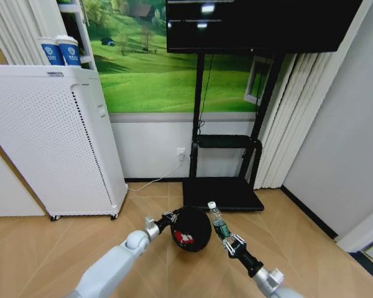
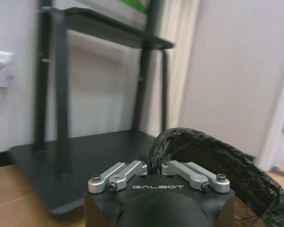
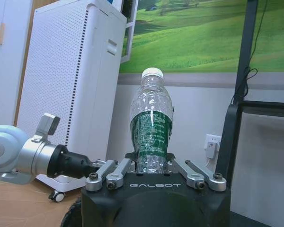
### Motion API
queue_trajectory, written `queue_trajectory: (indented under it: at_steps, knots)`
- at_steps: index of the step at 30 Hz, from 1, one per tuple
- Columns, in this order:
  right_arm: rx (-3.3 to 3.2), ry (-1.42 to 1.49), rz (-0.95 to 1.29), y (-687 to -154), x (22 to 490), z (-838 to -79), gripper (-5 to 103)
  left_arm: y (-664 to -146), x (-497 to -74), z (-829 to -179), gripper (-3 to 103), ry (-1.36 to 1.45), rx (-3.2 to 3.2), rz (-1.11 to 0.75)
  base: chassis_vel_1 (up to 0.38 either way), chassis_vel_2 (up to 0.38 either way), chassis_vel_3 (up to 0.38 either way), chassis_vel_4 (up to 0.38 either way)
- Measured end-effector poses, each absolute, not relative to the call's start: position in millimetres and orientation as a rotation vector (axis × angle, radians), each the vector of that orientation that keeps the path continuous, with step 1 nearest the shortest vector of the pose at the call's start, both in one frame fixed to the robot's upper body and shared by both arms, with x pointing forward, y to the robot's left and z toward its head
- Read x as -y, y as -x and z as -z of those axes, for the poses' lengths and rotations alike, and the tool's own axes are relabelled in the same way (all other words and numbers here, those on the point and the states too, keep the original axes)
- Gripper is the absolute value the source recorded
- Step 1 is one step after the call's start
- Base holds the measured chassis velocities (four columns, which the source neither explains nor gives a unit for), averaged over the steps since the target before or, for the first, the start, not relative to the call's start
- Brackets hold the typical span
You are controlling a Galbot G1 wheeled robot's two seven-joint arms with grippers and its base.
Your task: Pick up the trash bin and place the garbage on the floor into it.
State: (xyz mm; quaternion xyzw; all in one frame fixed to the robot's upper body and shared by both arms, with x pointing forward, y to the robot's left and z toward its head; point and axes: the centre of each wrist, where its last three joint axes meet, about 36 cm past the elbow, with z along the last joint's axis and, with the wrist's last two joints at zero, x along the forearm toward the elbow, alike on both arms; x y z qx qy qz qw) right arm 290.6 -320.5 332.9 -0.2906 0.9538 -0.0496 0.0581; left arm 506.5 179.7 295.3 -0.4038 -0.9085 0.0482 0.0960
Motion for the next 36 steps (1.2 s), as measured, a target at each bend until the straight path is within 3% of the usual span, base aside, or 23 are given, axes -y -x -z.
queue_trajectory:
  at_steps: [4,14,16,20,24,26,29,31,32,36]
  knots:
    - [-2.893,0.9,0.172,-284.5,307.4,-327.0,25,-491.7,-152.0,-306.4,7,1.345,2.636,-0.2,0.0,0.0,0.0,0.0]
    - [-2.923,0.921,0.175,-273.4,293.5,-304.4,25,-476.8,-141.8,-321.0,7,1.414,2.599,-0.252,0.0,0.0,0.0,0.0]
    - [-2.931,0.901,0.169,-273.3,288.6,-303.3,35,-476.8,-140.7,-323.9,7,1.422,2.599,-0.257,0.0,0.0,0.0,0.0]
    - [-2.94,0.875,0.166,-273.0,284.8,-302.6,46,-476.3,-140.3,-323.8,7,1.42,2.599,-0.259,0.0,0.0,0.0,0.0]
    - [-2.949,0.855,0.161,-271.3,283.6,-302.9,68,-472.9,-141.1,-322.7,7,1.405,2.602,-0.277,0.0,0.0,0.0,0.0]
    - [-2.95,0.849,0.162,-271.3,283.9,-303.3,68,-472.5,-142.1,-322.6,7,1.398,2.606,-0.282,0.0,0.0,0.0,0.0]
    - [-2.951,0.833,0.158,-271.9,284.7,-305.7,84,-470.3,-145.2,-323.0,7,1.363,2.619,-0.312,0.0,0.0,0.0,0.0]
    - [-2.952,0.827,0.155,-271.9,284.9,-306.3,84,-469.9,-146.1,-323.4,7,1.354,2.624,-0.319,0.0,0.0,0.0,0.0]
    - [-2.954,0.798,0.139,-272.7,285.7,-309.3,95,-468.0,-149.2,-324.8,7,1.318,2.643,-0.346,0.0,0.0,0.0,0.0]
    - [-2.998,0.629,0.116,-276.3,287.0,-321.0,100,-462.5,-159.5,-331.9,7,1.163,2.708,-0.43,0.0,0.0,0.0,0.0]
